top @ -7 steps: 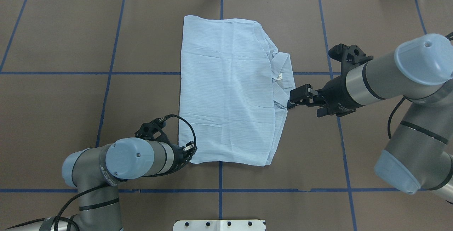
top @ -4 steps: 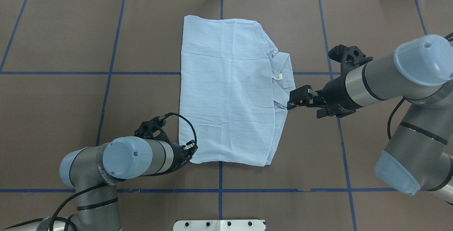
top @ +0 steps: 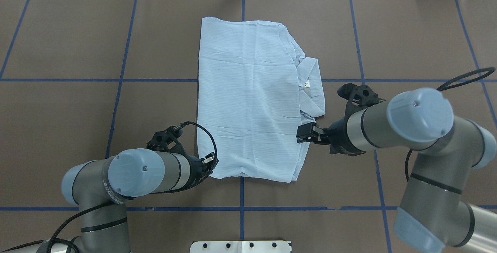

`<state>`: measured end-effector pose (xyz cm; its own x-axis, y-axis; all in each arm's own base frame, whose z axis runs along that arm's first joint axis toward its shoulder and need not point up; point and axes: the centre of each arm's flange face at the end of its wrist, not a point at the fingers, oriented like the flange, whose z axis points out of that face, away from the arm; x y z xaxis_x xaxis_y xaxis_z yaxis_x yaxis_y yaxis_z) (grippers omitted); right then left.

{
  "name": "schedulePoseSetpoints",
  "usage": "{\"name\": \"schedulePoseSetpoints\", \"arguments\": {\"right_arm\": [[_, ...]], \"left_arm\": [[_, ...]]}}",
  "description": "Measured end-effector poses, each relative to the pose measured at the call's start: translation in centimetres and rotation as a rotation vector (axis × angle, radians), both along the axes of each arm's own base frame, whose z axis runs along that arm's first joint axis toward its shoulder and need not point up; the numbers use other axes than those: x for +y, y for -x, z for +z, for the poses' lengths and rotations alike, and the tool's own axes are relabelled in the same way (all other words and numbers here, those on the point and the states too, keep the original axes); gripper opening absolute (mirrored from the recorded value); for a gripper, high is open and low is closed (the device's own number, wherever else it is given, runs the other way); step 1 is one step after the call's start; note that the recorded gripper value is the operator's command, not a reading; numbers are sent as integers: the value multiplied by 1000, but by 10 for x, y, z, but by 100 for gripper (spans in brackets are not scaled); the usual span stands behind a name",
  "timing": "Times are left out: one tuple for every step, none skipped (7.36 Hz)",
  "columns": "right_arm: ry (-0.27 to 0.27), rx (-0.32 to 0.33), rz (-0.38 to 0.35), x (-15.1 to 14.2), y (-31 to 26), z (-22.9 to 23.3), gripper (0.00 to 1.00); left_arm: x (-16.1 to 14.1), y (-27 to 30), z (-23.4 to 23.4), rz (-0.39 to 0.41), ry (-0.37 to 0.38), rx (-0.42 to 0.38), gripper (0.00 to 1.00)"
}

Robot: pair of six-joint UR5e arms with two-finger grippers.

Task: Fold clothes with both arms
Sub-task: 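Move the right gripper to the other near corner and grasp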

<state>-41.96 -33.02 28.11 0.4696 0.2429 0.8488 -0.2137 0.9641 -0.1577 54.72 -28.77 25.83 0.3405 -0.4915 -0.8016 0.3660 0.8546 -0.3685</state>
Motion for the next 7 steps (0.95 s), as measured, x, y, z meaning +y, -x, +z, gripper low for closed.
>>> {"name": "schedulePoseSetpoints", "arguments": {"right_arm": [[20,41,8,14,24,-6,100],[70,78,21,23,49,-16,100],[136,103,48,25,74,-25,100],[191,122,75,25,93,-27,100],[228,144,95,23,106,-21,100],[256,169,113,20,116,-11,100],[273,188,122,20,122,-2,100]], "left_arm": [[1,0,0,1,0,0,0],[1,0,0,2,0,0,0],[1,0,0,2,-1,0,0],[1,-1,0,3,-1,0,0],[1,-1,0,4,-1,0,0],[2,-1,-1,4,-2,2,0],[2,-1,-2,5,-2,3,0]]}}
